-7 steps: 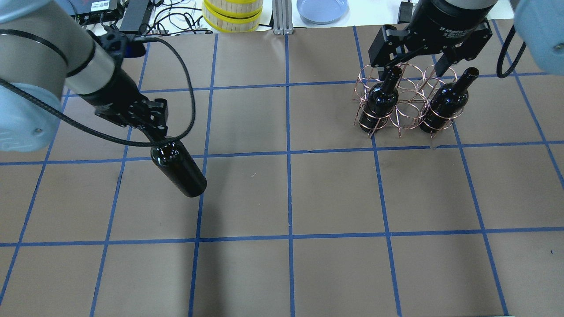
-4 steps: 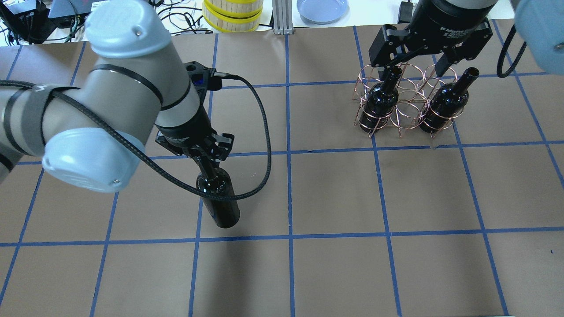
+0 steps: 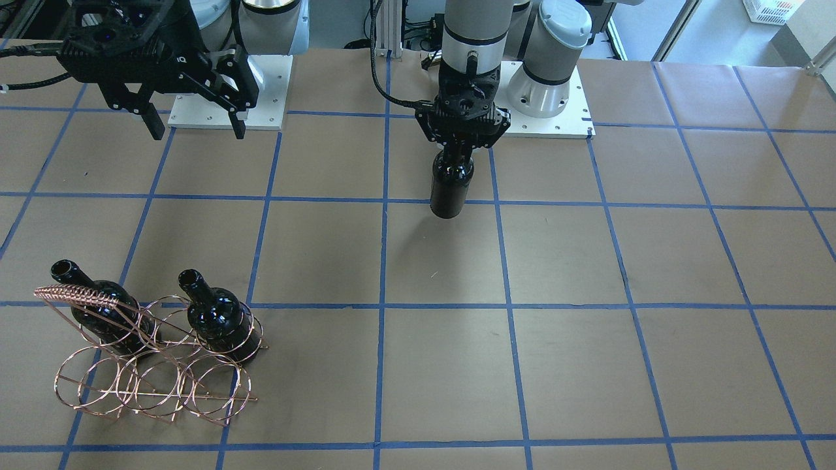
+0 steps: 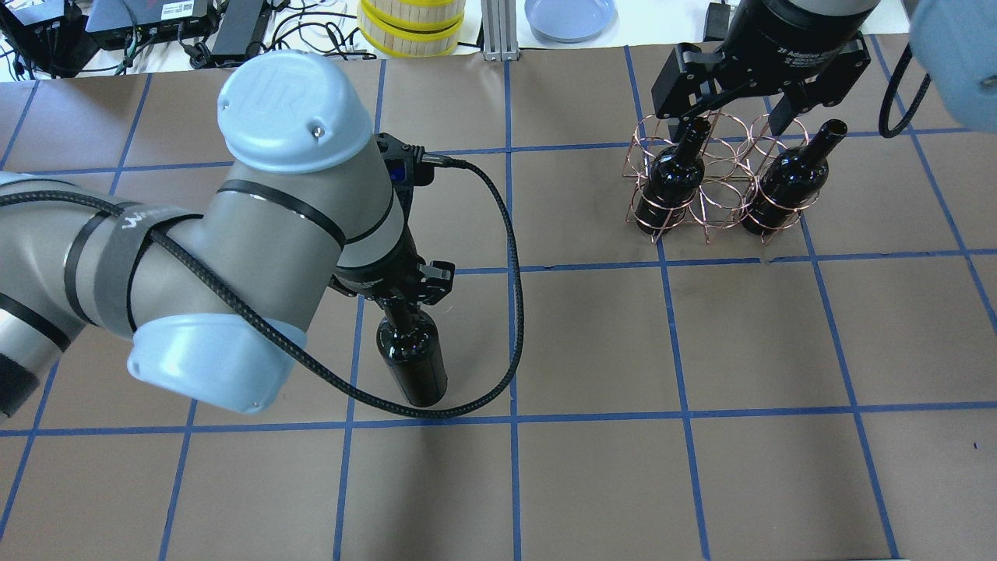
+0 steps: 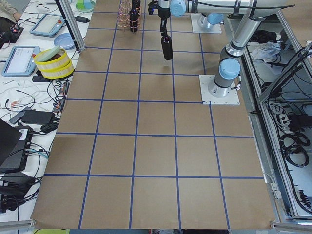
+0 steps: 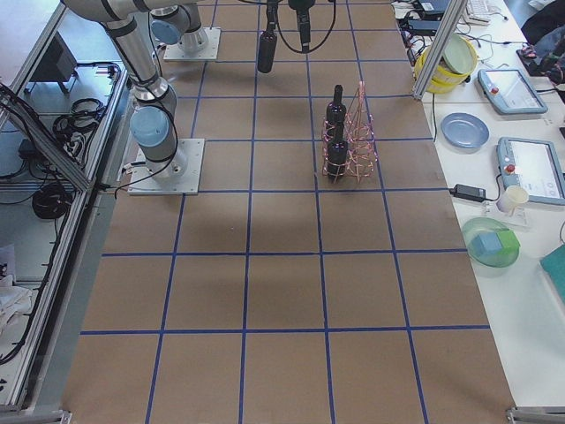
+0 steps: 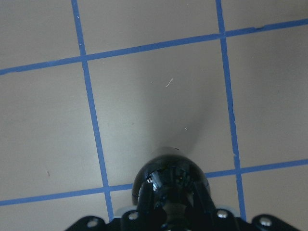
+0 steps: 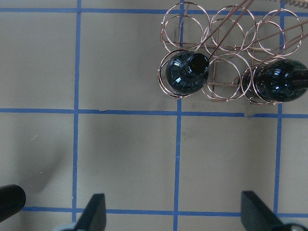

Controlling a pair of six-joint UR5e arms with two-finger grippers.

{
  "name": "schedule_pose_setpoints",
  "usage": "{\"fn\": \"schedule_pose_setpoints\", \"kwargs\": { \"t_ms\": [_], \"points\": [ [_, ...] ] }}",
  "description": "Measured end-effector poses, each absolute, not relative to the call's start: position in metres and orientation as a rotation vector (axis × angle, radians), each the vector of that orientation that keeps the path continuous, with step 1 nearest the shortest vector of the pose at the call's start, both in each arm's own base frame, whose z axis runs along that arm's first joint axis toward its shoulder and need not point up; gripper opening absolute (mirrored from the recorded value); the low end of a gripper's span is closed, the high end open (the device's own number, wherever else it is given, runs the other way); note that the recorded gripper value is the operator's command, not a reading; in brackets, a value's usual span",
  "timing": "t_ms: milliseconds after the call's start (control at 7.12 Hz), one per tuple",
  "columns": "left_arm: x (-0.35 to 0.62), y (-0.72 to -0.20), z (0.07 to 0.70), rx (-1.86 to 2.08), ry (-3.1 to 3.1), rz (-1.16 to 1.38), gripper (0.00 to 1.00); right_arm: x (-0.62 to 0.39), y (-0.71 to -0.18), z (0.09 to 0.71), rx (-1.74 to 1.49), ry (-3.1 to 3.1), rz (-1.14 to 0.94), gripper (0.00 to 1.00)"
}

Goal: Place wine into wine basket
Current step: 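Carry the bottle toward the table center and lower it upright, then open the left gripper to release the standing bottle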

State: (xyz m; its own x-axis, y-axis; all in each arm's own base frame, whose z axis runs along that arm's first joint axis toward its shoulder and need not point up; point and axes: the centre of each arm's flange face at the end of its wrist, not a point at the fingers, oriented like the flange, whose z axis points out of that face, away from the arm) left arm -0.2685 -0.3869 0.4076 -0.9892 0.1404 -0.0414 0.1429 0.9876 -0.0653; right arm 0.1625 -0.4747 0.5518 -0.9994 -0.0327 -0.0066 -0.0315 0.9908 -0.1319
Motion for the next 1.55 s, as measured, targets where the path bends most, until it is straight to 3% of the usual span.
{"fn": "schedule_pose_setpoints", "kwargs": {
  "t_ms": [1546],
  "points": [
    [-0.285, -0.377, 0.383, 0.149, 3.110, -0.153, 0.00, 0.162, -0.475, 0.552, -0.050, 3.126, -0.207, 1.00]
  ]
}}
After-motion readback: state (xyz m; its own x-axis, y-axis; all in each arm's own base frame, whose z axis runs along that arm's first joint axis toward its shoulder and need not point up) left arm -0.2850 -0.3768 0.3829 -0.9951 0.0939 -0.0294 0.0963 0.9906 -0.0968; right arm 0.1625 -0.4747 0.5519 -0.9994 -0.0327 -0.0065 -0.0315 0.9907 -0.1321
